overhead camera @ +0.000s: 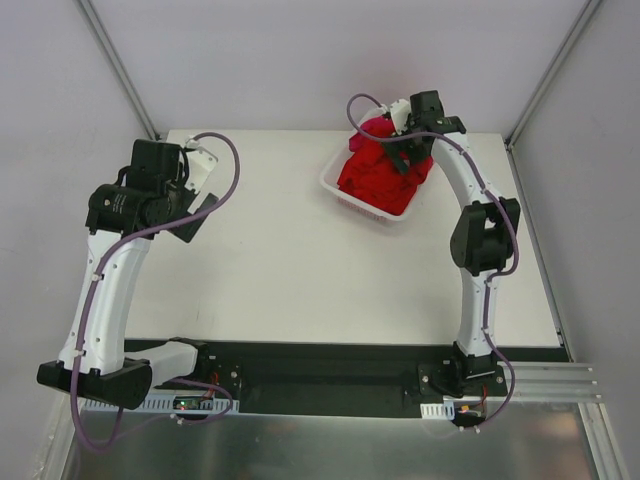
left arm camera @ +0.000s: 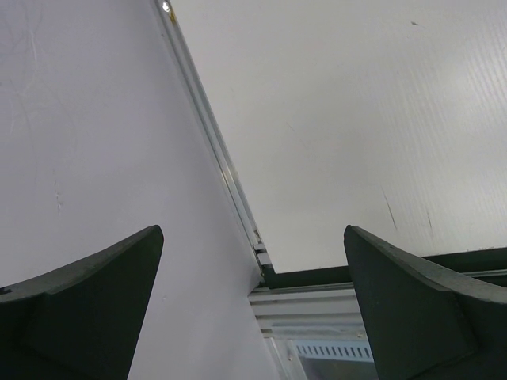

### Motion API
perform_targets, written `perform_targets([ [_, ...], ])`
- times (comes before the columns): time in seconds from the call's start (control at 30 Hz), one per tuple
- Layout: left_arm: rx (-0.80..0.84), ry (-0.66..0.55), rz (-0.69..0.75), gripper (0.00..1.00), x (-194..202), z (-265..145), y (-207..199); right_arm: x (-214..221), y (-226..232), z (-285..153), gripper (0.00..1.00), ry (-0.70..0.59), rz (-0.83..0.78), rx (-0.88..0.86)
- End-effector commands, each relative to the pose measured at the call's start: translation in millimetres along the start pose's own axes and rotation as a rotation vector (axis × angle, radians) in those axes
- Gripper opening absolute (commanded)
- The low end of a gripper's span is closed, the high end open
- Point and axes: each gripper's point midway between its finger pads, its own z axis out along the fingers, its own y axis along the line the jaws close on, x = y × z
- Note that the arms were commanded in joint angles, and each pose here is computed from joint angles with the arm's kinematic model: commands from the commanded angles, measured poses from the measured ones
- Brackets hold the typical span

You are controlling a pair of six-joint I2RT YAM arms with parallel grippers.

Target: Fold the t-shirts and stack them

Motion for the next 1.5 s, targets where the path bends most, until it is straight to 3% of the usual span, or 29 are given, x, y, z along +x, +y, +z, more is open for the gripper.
perform_targets([
  [0.0,-0.041,-0.016,-0.036,0.99,-2,-10,13,12,22,4,0.99,0.02,-0.015,-0.129],
  [0.03,-0.043,-0.017,-0.041,0.99,-2,-11,14,12,23,4,0.97,0.02,-0.013,-0.142],
  [0.1,-0.041,-0.018,-0.045,0.99,-2,-11,14,12,30,-2,0.78,0.013,-0.004,-0.183],
  [0.13,-0.04,-0.02,-0.046,0.99,-2,-11,14,9,28,-8,0.65,0.003,0.002,-0.183],
  [0.17,-0.037,-0.023,-0.048,0.99,-3,-11,14,7,27,-11,0.33,-0.004,0.011,-0.181],
  [0.23,-0.032,-0.025,-0.049,0.99,-4,-11,13,-7,18,-30,0.1,-0.046,0.012,-0.151],
  [0.33,-0.016,-0.032,-0.05,0.99,-5,-10,10,-31,3,-66,0.05,-0.119,0.011,-0.107],
  [0.53,0.02,-0.053,-0.059,0.99,-13,-8,5,-119,-28,-220,0.01,-0.541,-0.164,0.107],
  [0.63,0.035,-0.063,-0.053,0.99,-18,-7,4,-130,1,-279,0.01,-0.687,-0.302,0.121],
  [0.8,0.061,-0.084,-0.049,0.99,-27,-5,2,-113,98,-344,0.01,-0.841,-0.407,-0.195],
  [0.93,0.079,-0.101,-0.047,0.99,-33,-4,0,-89,143,-352,0.02,-0.839,-0.428,-0.352],
  [1.13,0.092,-0.121,-0.046,0.99,-39,-5,-1,-79,117,-307,0.01,-0.715,-0.428,-0.167],
  [1.3,0.098,-0.126,-0.043,0.99,-40,-6,-3,-91,121,-317,0.01,-0.758,-0.388,-0.214],
  [1.47,0.09,-0.126,-0.047,0.99,-35,-9,-3,-91,157,-326,0.02,-0.793,-0.451,-0.337],
])
